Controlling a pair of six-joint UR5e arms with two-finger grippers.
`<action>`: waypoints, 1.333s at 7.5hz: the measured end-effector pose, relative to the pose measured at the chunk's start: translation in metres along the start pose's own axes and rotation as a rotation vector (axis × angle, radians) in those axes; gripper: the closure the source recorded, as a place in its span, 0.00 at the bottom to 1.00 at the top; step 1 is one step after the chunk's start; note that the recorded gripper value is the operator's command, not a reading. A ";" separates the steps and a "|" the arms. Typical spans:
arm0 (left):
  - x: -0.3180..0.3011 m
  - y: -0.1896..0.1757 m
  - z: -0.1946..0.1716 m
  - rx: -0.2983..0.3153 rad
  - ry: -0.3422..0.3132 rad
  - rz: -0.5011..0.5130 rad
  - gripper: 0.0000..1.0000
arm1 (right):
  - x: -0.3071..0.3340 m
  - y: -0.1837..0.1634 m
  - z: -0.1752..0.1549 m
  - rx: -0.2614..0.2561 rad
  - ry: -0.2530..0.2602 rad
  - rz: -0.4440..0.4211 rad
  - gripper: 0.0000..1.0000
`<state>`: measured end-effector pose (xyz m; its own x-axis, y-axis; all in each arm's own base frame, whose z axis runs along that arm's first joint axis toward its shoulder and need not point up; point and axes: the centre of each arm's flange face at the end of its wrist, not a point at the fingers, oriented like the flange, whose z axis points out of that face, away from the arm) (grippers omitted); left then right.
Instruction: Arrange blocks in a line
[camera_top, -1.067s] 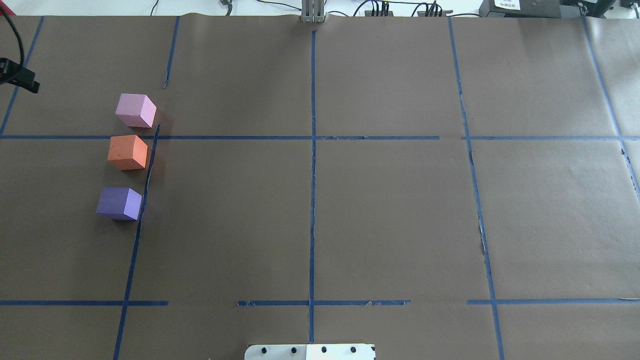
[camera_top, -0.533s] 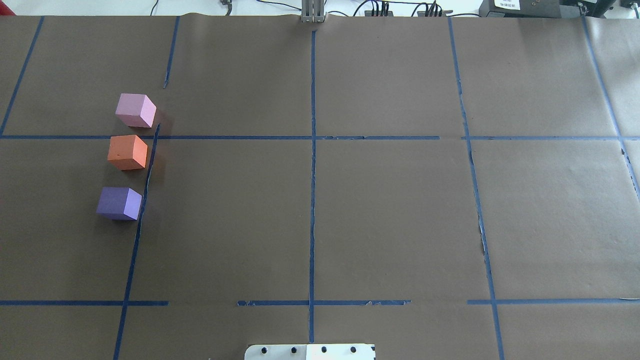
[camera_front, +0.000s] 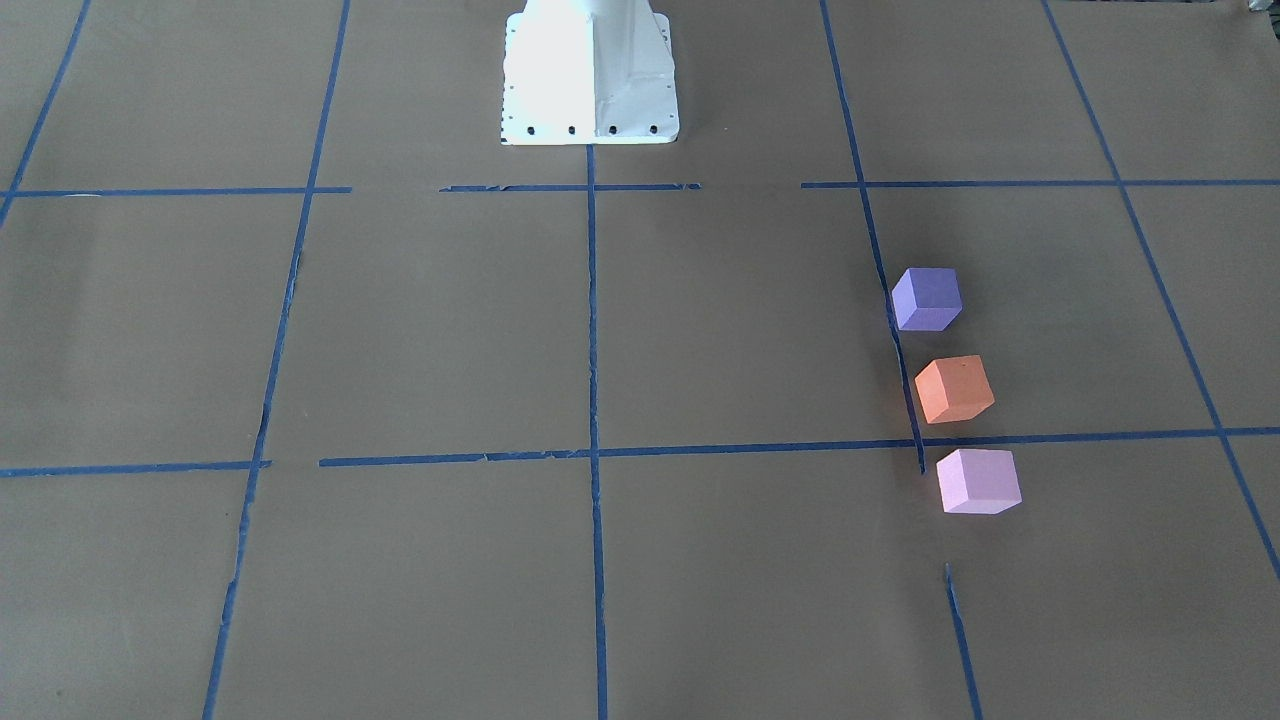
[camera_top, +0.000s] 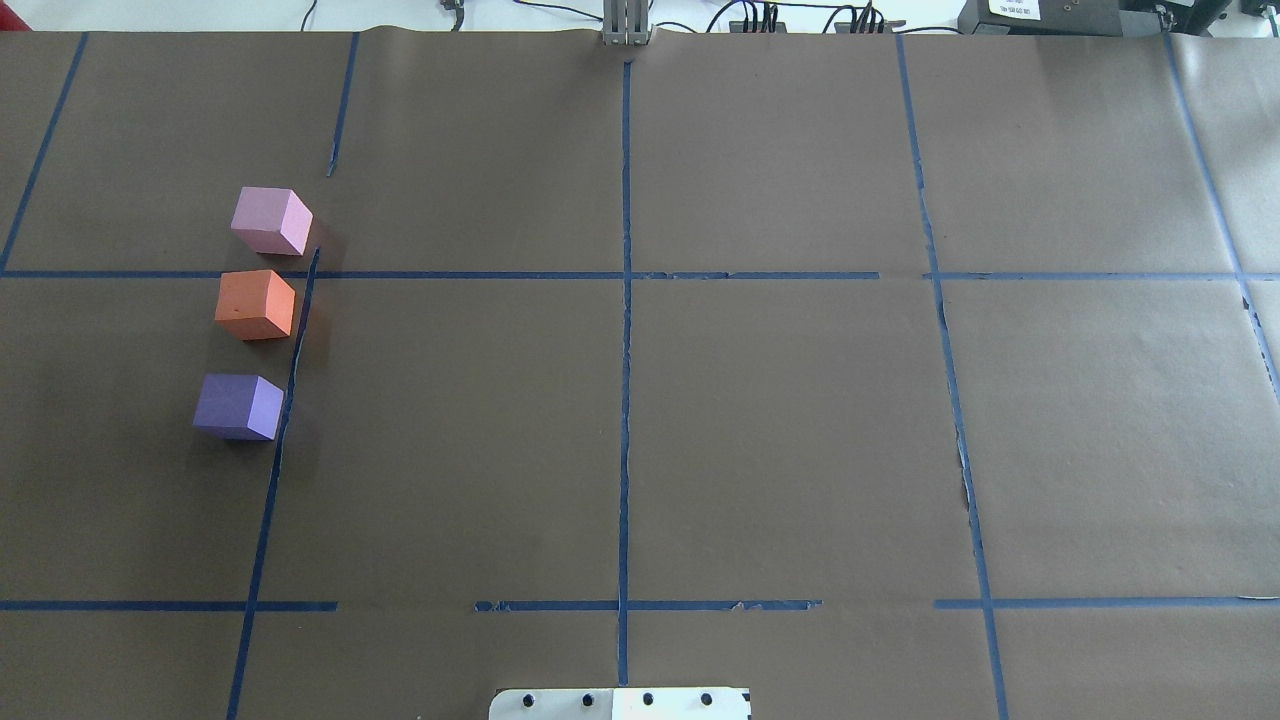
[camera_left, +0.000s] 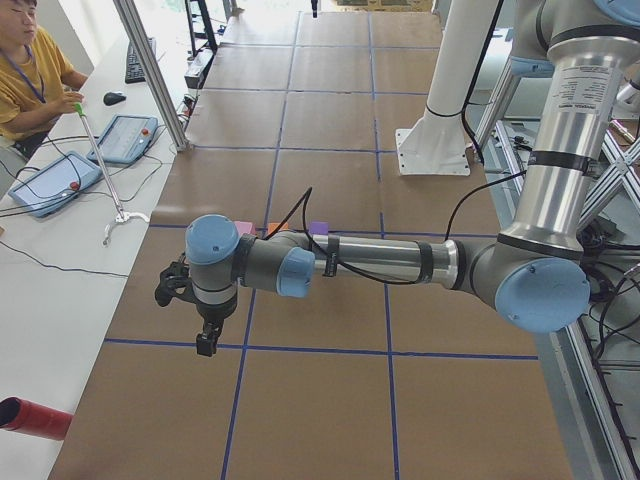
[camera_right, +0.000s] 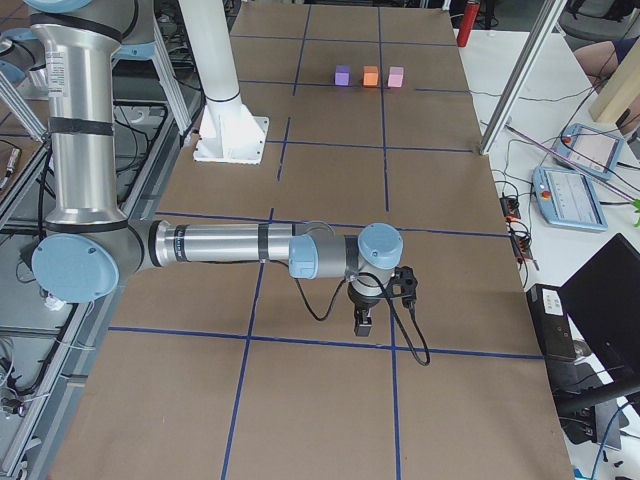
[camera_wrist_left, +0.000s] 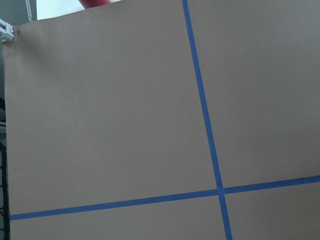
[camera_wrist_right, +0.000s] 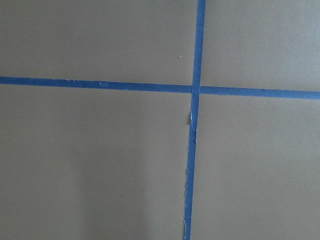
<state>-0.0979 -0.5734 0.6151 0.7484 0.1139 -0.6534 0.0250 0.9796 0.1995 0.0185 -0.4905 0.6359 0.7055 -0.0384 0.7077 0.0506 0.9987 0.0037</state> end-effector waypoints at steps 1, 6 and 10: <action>0.001 0.001 0.001 -0.026 0.030 -0.028 0.01 | 0.000 0.000 0.000 0.000 0.000 0.000 0.00; -0.001 0.018 0.007 -0.121 0.053 -0.117 0.01 | 0.000 0.000 0.000 0.000 0.000 0.000 0.00; 0.000 0.025 0.007 -0.143 0.055 -0.133 0.01 | 0.000 0.000 0.000 -0.001 0.000 0.000 0.00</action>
<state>-0.0932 -0.5505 0.6251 0.7070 -0.0131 -0.7071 0.0239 0.9997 0.0053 0.0185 -0.4905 0.6359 0.7055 -0.0385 0.7077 0.0511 0.9987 0.0034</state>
